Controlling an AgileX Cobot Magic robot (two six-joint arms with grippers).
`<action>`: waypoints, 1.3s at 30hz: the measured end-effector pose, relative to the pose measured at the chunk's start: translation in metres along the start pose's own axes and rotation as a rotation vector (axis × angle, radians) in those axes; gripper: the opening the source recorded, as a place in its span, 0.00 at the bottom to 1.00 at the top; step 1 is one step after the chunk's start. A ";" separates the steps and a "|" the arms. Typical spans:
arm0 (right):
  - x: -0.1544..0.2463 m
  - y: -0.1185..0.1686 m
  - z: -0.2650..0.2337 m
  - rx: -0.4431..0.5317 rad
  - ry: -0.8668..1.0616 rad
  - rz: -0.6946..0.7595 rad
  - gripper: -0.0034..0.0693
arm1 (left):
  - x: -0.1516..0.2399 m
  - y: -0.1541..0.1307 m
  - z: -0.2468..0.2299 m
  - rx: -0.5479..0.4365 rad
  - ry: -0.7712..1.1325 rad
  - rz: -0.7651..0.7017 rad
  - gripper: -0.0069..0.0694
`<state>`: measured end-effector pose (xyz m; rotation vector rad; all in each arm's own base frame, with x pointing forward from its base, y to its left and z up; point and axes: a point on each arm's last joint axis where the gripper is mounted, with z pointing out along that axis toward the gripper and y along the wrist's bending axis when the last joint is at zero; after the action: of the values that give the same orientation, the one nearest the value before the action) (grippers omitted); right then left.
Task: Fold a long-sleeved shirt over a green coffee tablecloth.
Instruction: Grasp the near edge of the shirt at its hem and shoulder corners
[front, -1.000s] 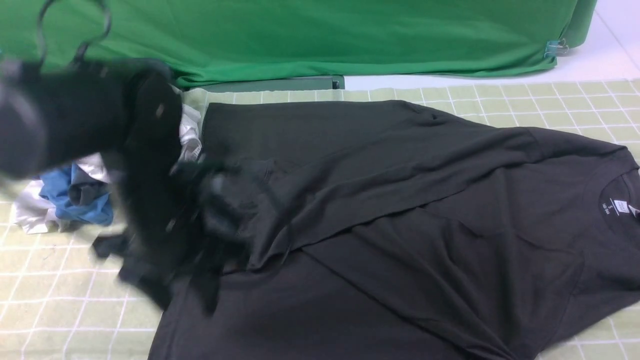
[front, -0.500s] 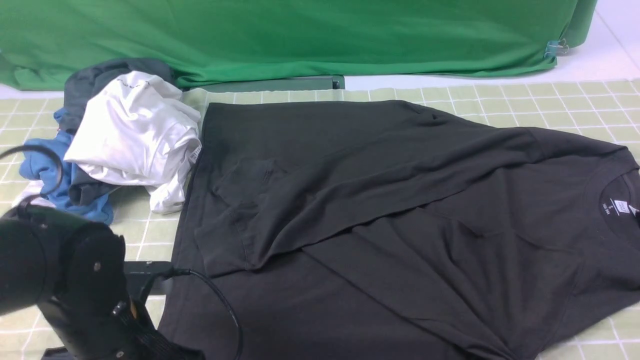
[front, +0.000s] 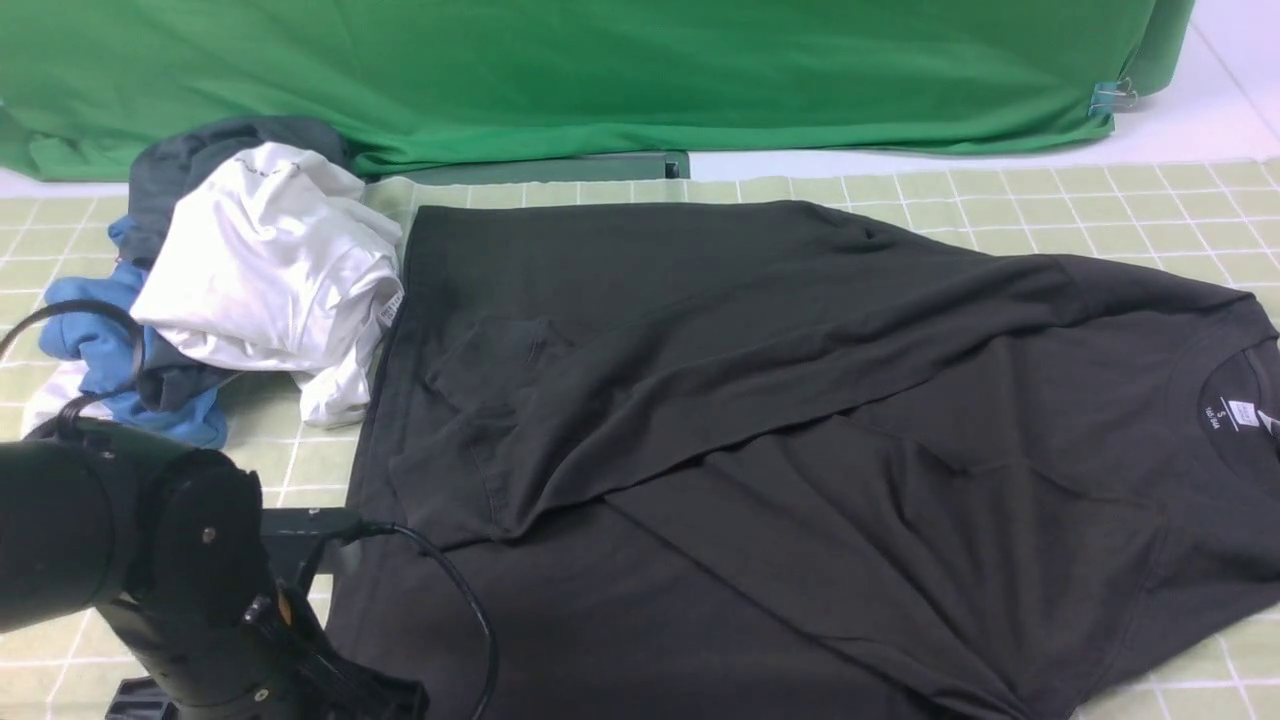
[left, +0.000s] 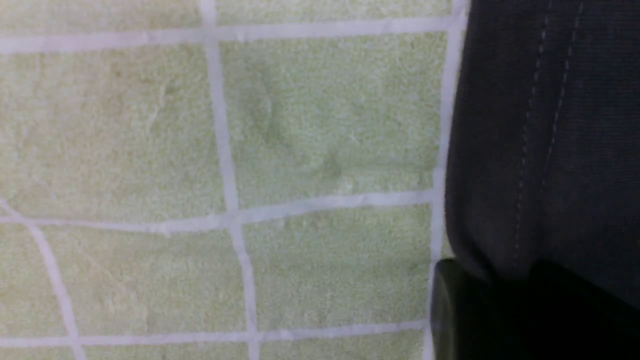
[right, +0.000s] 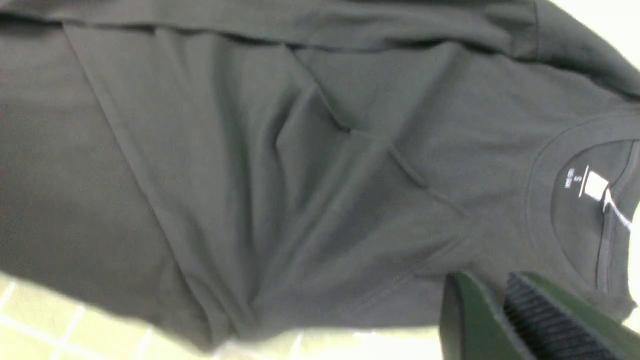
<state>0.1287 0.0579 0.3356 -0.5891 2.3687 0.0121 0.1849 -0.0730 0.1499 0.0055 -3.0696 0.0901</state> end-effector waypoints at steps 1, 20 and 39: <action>0.001 0.001 0.000 -0.010 0.010 -0.012 0.21 | 0.000 0.000 0.000 0.003 0.000 0.009 0.18; 0.013 0.074 0.078 -0.378 0.433 -0.327 0.23 | 0.045 0.014 -0.057 0.008 -0.092 0.001 0.11; 0.050 0.102 0.171 -0.285 0.539 -0.325 0.52 | 0.045 0.014 -0.057 0.010 -0.107 -0.013 0.11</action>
<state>0.1602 0.1568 0.1584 -1.2397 2.7740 0.0522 0.1443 -0.0560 0.2087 0.0325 -3.1753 0.1081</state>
